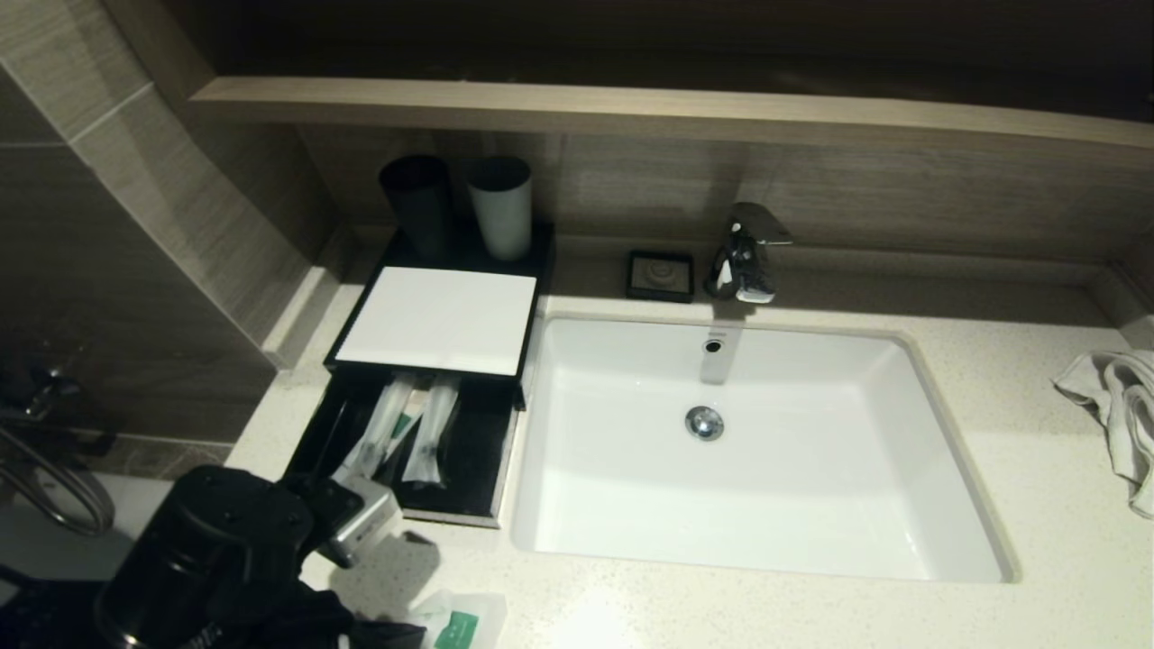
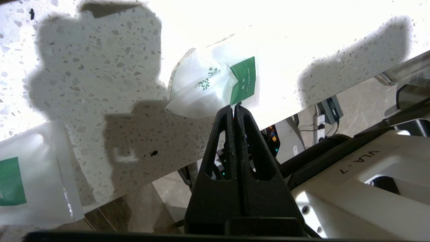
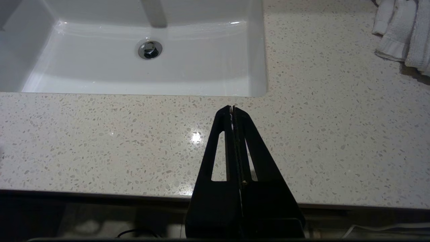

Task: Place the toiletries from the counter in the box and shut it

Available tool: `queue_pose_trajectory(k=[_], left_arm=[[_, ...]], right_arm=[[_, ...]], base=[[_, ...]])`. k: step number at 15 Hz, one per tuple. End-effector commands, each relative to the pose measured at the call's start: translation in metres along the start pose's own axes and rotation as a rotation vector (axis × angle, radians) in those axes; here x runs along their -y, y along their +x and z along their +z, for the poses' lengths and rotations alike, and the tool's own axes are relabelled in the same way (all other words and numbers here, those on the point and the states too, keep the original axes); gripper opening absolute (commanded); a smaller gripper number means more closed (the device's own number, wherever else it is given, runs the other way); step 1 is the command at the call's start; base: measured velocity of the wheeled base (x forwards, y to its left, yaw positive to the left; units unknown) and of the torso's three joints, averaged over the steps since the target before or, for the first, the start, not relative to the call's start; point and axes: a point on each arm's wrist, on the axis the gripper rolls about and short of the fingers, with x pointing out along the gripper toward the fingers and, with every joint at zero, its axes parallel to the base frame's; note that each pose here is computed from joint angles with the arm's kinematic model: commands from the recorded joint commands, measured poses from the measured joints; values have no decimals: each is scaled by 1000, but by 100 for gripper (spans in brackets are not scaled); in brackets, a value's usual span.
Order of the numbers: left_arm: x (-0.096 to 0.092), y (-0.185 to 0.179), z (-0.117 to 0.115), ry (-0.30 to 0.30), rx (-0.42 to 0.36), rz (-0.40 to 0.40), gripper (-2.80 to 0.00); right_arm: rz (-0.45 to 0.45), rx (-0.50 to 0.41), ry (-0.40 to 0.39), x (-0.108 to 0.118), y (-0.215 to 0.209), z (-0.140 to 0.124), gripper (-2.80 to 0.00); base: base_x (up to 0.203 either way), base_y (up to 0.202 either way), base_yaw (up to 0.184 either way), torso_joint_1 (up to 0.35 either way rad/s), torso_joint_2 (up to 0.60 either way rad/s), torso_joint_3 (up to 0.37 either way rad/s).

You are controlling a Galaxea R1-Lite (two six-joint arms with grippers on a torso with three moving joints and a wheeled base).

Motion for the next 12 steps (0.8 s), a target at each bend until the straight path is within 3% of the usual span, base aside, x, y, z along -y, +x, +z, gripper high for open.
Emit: queue_pose_trajectory(k=[1,12], left_arm=[[-1,3,-3,-2,-12,4,-280],[-1,5,-3,-14,9,1,-280]], right_arm=[[0,0,0,0,0,0,-280],[0,-2,0,0,0,0,-280]], base=[[0,0,0,0,0,0],[0,0,0,0,0,0]])
